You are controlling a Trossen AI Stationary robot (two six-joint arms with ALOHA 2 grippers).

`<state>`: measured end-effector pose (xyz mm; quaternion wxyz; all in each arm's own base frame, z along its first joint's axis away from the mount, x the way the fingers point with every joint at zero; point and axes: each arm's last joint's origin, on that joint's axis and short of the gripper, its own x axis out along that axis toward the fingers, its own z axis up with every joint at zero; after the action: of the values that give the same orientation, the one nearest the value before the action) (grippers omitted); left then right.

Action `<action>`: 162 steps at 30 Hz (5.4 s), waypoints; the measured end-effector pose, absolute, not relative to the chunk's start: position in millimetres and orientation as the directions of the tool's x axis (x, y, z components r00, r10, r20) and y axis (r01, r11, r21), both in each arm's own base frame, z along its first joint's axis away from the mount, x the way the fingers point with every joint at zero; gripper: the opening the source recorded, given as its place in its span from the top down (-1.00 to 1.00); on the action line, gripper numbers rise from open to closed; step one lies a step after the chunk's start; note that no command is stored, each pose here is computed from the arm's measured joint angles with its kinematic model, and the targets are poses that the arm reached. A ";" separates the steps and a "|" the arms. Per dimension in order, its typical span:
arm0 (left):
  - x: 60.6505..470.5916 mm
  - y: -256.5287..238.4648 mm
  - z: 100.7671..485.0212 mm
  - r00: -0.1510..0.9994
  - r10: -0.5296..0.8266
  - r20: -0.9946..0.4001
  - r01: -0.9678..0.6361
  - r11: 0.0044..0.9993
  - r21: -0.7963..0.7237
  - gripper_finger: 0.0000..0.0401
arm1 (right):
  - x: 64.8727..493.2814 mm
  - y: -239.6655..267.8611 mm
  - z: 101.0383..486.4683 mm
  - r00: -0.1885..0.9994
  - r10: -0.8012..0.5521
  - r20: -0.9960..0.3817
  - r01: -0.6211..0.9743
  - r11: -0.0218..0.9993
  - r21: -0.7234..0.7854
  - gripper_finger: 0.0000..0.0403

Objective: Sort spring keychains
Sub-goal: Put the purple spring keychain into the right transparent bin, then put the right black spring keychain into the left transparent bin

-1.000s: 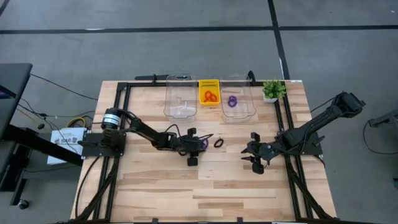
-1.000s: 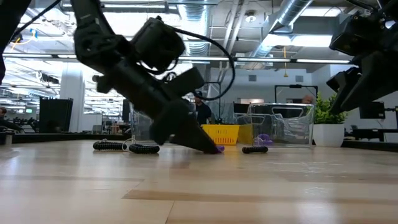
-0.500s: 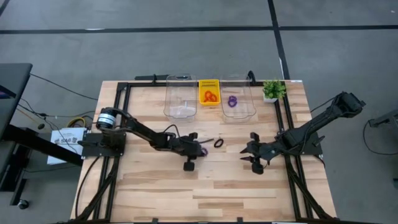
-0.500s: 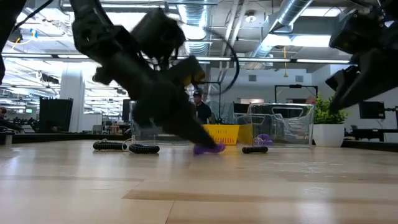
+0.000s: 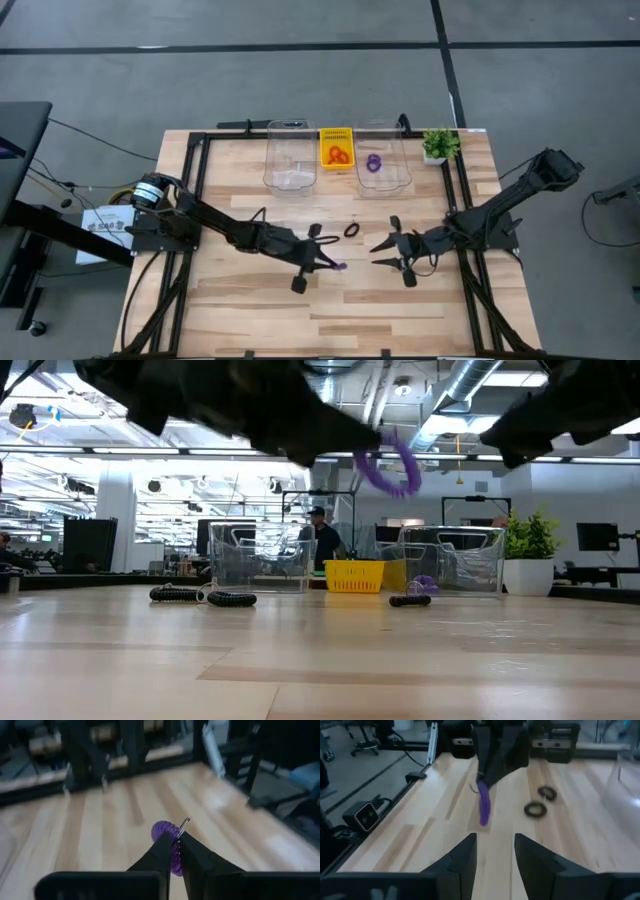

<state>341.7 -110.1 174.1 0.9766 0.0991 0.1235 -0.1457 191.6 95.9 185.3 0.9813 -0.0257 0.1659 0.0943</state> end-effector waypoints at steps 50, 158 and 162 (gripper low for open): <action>344.2 -112.0 178.8 0.943 -0.268 -0.197 0.295 0.947 0.126 0.68 | 266.3 119.9 151.3 0.965 0.154 -0.210 -0.182 0.976 -0.120 0.90; 346.0 -87.8 163.1 0.933 -0.067 -0.353 0.075 0.997 0.006 0.39 | 237.9 -194.4 226.9 0.391 -0.193 -0.900 0.690 0.709 0.147 0.41; 345.6 -87.8 162.4 0.930 -0.067 -0.360 0.075 0.997 0.008 0.40 | 231.0 -171.8 269.3 0.503 -0.270 -0.821 0.643 0.752 0.147 0.41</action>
<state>345.6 -87.8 162.4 0.9824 0.0107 0.1830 -0.0360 231.0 -171.8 269.3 0.8378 0.2233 0.4172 -0.2723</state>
